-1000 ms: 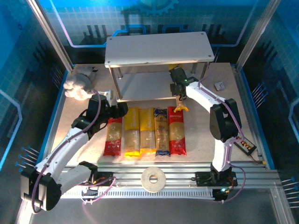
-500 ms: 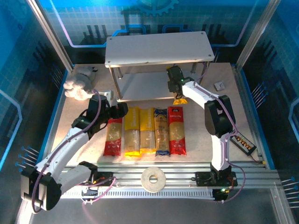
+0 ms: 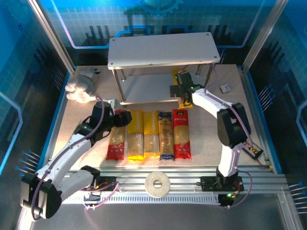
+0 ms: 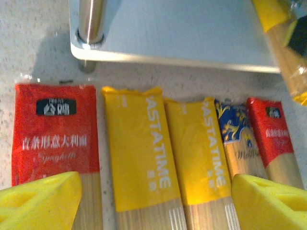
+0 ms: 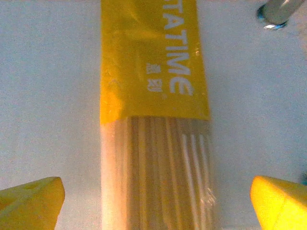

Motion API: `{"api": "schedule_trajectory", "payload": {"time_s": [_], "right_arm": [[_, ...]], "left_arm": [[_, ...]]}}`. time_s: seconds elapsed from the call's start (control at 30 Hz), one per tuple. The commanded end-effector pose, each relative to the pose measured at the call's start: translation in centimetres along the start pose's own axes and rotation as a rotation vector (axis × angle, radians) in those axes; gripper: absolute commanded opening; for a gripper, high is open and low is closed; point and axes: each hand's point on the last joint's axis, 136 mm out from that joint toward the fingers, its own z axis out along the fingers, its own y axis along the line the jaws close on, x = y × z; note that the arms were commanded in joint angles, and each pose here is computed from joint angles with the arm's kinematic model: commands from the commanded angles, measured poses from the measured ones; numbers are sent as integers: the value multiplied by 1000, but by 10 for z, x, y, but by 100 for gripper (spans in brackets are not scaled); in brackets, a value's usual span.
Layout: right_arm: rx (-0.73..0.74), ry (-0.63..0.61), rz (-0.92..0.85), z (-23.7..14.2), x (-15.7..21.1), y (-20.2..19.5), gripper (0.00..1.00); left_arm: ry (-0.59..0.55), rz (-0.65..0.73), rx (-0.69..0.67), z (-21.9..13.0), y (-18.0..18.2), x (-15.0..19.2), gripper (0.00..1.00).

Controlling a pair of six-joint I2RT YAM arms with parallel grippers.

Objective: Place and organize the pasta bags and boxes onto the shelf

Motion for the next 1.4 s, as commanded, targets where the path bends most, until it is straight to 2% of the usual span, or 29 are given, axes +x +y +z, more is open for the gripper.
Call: {"api": "schedule_trajectory", "payload": {"time_s": [0.0, 0.17, 0.33, 0.47, 0.67, 0.77, 0.93, 1.2, 1.37], "right_arm": [[-51, -119, 44, -56, -25, -6, 100], [-110, -72, 12, -110, 5, -15, 100], [-154, -39, 11, -141, 37, -25, 100], [-190, -59, 29, -159, 45, -29, 100], [-272, -87, 48, -171, 41, -19, 100], [-289, -90, 53, -174, 40, -17, 100], [-294, -117, 60, -181, 39, -20, 100], [-295, -150, 64, -189, 37, -25, 100], [-308, -156, 72, -191, 37, -27, 100]], "left_arm": [[41, -36, -30, -4, 7, 23, 83], [82, -32, -128, -5, 23, 41, 83], [158, -57, -263, -5, 42, 62, 84], [225, -94, -326, 3, 59, 88, 86], [247, -118, -407, 19, 78, 105, 90], [262, -139, -431, 25, 83, 111, 94], [250, -172, -442, 31, 88, 117, 96], [277, -175, -482, 34, 93, 121, 97], [306, -173, -489, 38, 93, 124, 93]]}}
